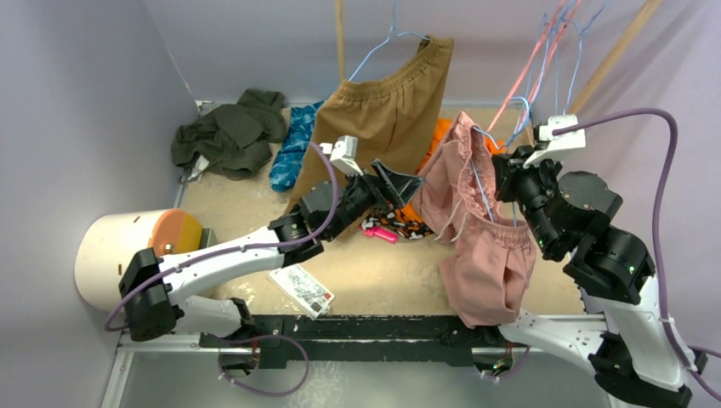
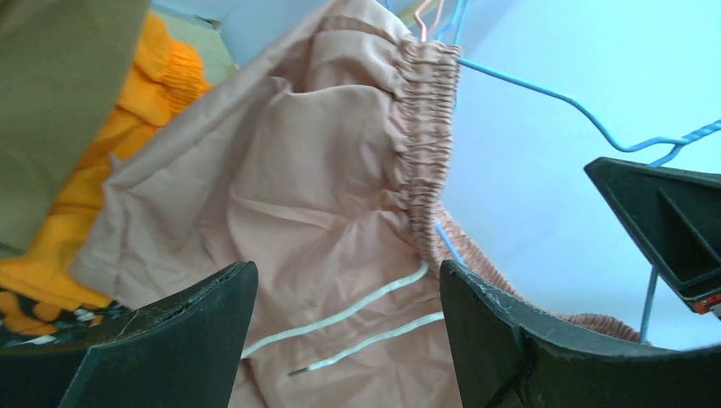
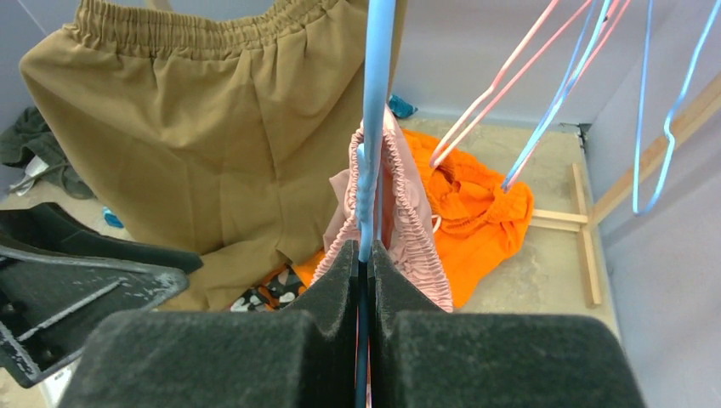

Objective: Place the shorts on the hanger
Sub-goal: Place the hanger at the clothesline.

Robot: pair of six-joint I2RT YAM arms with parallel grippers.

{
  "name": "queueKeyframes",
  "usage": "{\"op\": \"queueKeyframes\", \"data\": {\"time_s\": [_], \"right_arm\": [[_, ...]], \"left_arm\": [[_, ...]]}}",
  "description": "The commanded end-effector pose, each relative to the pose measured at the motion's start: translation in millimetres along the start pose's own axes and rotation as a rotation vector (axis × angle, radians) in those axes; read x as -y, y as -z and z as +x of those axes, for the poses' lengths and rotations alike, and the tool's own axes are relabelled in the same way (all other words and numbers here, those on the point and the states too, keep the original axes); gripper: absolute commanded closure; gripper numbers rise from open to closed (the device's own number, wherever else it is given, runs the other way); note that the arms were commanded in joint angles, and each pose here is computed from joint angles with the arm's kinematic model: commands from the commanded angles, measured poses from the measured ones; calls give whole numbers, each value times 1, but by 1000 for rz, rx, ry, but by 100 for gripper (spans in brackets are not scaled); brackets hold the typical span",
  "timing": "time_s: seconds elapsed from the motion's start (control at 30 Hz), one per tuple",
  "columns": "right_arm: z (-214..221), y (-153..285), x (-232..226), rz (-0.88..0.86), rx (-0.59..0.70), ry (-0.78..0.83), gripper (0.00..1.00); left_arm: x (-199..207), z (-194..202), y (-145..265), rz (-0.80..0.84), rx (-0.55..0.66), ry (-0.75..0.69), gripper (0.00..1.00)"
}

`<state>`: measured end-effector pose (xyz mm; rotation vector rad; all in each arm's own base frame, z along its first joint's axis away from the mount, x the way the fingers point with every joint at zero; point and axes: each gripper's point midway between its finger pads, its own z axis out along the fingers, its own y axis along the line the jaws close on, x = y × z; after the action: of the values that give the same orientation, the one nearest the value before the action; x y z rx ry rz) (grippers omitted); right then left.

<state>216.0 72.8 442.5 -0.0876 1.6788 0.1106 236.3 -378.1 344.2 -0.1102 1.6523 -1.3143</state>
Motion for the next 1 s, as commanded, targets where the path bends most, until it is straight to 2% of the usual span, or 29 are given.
{"op": "queueKeyframes", "data": {"time_s": [0.0,0.23,0.6,0.97], "right_arm": [[-24,-3,-5,-10,95,-82,100],[-7,-15,-13,3,54,-69,100],[-9,-14,-17,-26,59,-75,100],[-8,-12,-20,-50,55,-78,100]], "left_arm": [[53,5,-13,111,-67,33,24],[88,20,-17,169,-86,-22,29],[64,44,-32,65,-126,-70,38],[67,57,-49,69,-144,-65,40]]}}
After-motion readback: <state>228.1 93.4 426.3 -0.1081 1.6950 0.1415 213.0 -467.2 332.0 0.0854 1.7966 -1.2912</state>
